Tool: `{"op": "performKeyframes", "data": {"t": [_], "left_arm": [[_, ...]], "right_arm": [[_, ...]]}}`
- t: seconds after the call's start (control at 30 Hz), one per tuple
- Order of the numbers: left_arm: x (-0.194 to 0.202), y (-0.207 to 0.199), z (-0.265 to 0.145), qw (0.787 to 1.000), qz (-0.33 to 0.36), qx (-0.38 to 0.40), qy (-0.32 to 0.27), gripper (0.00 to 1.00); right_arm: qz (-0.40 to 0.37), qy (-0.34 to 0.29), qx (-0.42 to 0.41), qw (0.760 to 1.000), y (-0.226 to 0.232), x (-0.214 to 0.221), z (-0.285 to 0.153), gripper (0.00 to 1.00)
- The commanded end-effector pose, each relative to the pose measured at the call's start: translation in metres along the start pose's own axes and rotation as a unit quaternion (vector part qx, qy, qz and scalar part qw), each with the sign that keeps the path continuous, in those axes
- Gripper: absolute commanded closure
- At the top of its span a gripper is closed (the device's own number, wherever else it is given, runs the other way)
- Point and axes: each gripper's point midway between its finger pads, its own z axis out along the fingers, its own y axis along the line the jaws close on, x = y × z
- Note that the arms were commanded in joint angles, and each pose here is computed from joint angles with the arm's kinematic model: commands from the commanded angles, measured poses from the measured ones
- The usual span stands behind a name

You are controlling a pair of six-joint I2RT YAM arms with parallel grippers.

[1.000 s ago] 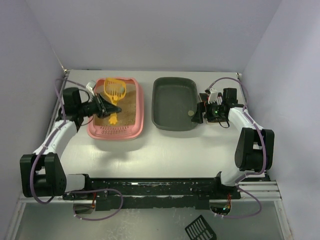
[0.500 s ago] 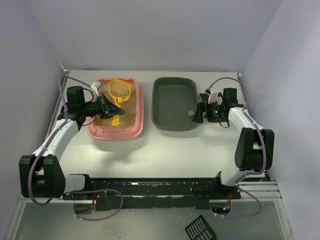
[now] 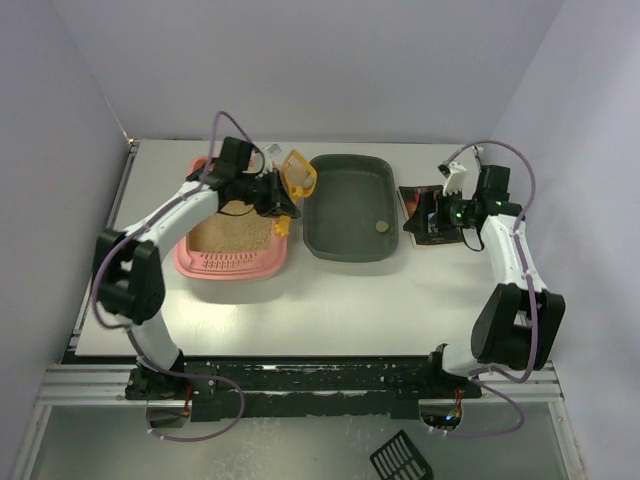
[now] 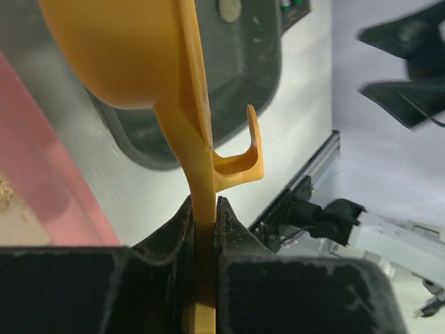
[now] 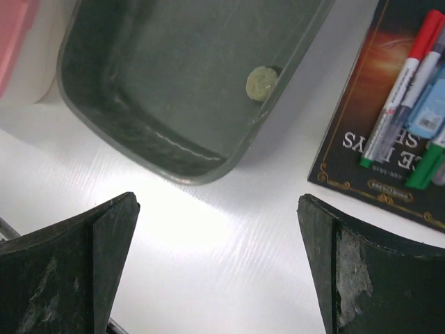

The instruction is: Clean the litter box

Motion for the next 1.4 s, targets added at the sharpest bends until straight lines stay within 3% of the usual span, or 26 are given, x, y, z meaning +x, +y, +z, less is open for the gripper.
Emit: {"op": "performKeyframes", "data": {"t": [0.0, 0.13, 0.33, 0.63, 0.7, 0.77, 0.87, 0.93, 1.03, 1.13, 1.27, 1.37], "left_arm": [[-0.004, 0.005, 0.038, 0.995, 0.046, -0.086, 0.026, 0.93], [-0.016, 0.013, 0.073, 0.983, 0.084, -0.160, 0.032, 0.93], [-0.016, 0.033, 0.109, 0.927, 0.185, -0.324, 0.036, 0.93], [-0.002, 0.025, 0.099, 0.768, 0.362, -0.529, 0.004, 0.93], [0.003, 0.019, 0.097, 0.744, 0.387, -0.544, -0.001, 0.93], [0.004, 0.016, 0.095, 0.735, 0.395, -0.551, -0.002, 0.93], [0.004, 0.009, 0.089, 0.745, 0.389, -0.541, -0.009, 0.93], [0.001, -0.003, 0.077, 0.769, 0.370, -0.521, -0.021, 0.93], [-0.009, -0.032, 0.047, 0.864, 0.287, -0.412, -0.038, 0.93], [-0.036, -0.051, -0.004, 0.922, 0.204, -0.311, -0.104, 0.93], [-0.051, -0.055, -0.076, 0.945, 0.130, -0.246, -0.170, 0.93], [-0.048, -0.058, -0.106, 0.954, 0.091, -0.202, -0.204, 0.93]], "right_arm": [[-0.003, 0.016, -0.017, 1.000, 0.018, 0.020, -0.029, 0.00], [0.036, 0.014, -0.002, 0.999, 0.012, 0.053, -0.023, 0.00], [0.051, -0.010, 0.057, 0.997, -0.019, 0.046, -0.031, 0.00], [0.054, -0.008, 0.094, 0.994, -0.035, 0.047, -0.030, 0.00], [0.054, -0.008, 0.094, 0.994, -0.036, 0.047, -0.030, 0.00], [0.054, -0.008, 0.095, 0.994, -0.036, 0.048, -0.030, 0.00], [0.054, -0.008, 0.096, 0.994, -0.036, 0.047, -0.030, 0.00], [0.055, -0.009, 0.094, 0.994, -0.035, 0.047, -0.030, 0.00], [0.055, -0.009, 0.084, 0.995, -0.032, 0.047, -0.029, 0.00], [0.054, -0.004, 0.073, 0.996, -0.028, 0.047, -0.026, 0.00], [0.051, -0.007, 0.039, 0.998, -0.023, 0.036, -0.019, 0.00], [0.035, -0.029, 0.024, 0.999, -0.027, 0.002, -0.018, 0.00]]}}
